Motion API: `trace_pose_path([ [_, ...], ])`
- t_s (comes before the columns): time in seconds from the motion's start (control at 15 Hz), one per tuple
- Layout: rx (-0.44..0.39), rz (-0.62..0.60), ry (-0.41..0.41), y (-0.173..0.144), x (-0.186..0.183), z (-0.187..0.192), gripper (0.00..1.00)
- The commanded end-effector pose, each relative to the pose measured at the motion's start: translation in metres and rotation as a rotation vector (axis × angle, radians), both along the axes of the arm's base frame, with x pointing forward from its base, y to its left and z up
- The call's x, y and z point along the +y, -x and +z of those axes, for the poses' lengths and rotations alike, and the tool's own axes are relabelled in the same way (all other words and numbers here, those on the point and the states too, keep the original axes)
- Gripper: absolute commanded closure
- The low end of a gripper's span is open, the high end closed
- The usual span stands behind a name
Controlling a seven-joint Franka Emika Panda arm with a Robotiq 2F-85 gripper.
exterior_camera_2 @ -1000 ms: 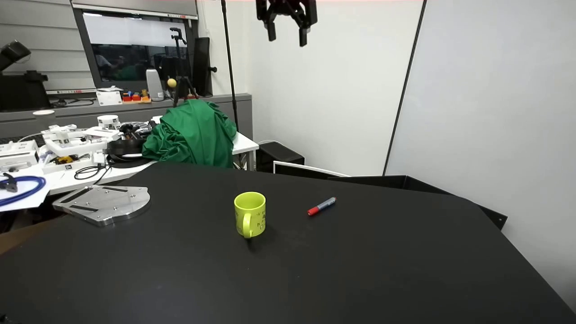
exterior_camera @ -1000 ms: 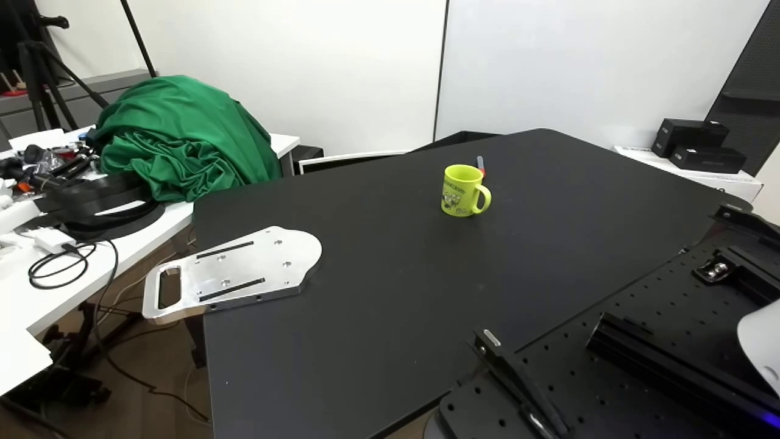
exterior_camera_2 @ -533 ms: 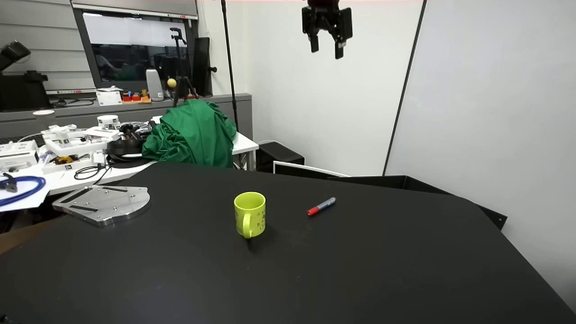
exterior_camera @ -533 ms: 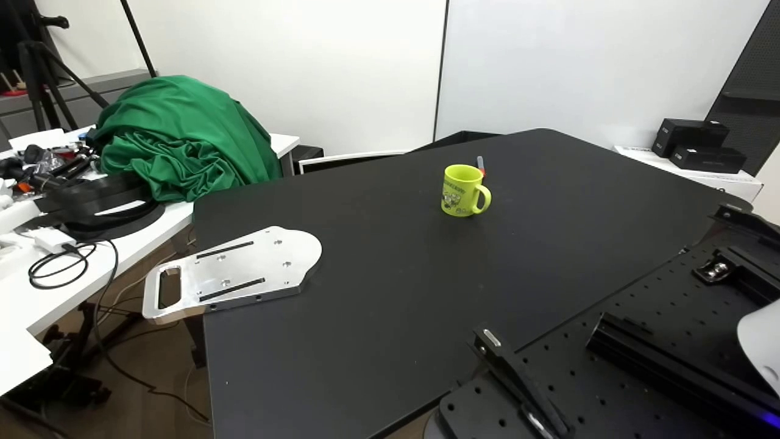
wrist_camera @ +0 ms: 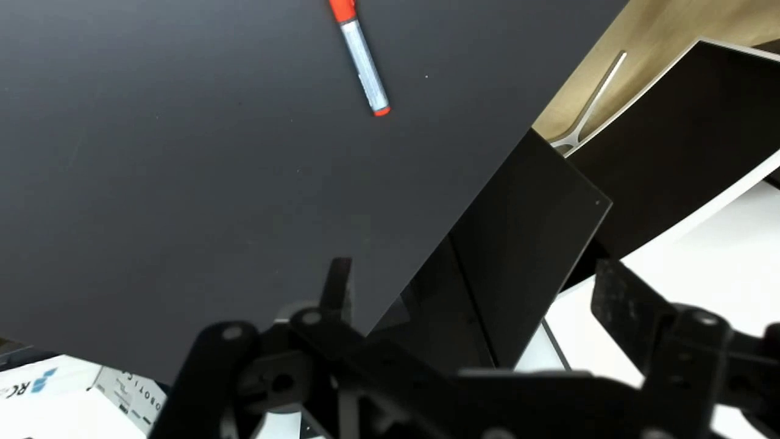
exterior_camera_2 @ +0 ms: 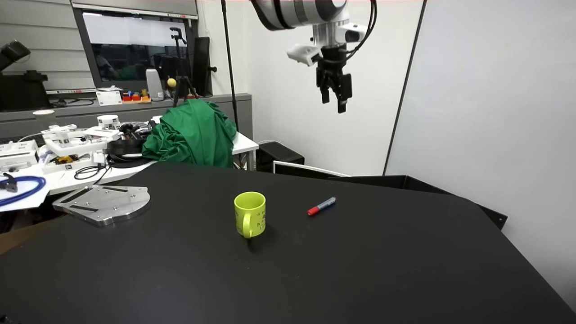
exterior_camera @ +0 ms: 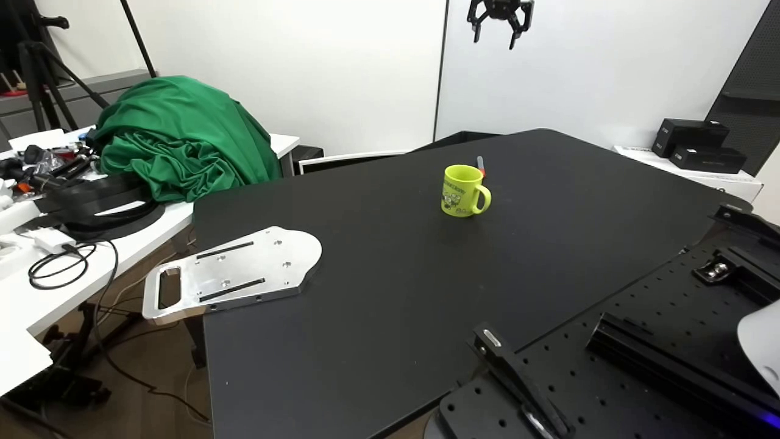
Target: Put the marker in the cup
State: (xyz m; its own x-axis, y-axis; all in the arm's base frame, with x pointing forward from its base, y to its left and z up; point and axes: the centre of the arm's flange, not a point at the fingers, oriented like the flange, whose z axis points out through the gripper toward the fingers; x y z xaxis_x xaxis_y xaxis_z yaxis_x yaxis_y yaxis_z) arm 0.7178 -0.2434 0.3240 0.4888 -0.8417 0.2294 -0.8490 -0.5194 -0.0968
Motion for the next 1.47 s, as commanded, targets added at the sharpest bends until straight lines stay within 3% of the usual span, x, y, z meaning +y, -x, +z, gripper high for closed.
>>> trace_pose_path([
  [0.0, 0.02, 0.051, -0.054, -0.035, 0.001, -0.038, 0.0],
  [0.07, 0.035, 0.139, -0.116, -0.033, 0.007, -0.048, 0.0],
  [0.13, 0.026, 0.063, -0.052, -0.012, 0.012, -0.042, 0.0],
  [0.33, 0.029, 0.127, -0.096, -0.017, 0.018, -0.058, 0.0],
  [0.6, 0.024, 0.135, -0.098, -0.018, 0.015, -0.052, 0.0],
  [0.67, 0.015, 0.117, -0.068, -0.022, 0.016, -0.053, 0.0],
  [0.87, 0.081, 0.076, -0.071, -0.035, 0.003, -0.096, 0.0],
  [1.4, 0.22, 0.071, -0.116, -0.005, -0.013, -0.218, 0.0],
])
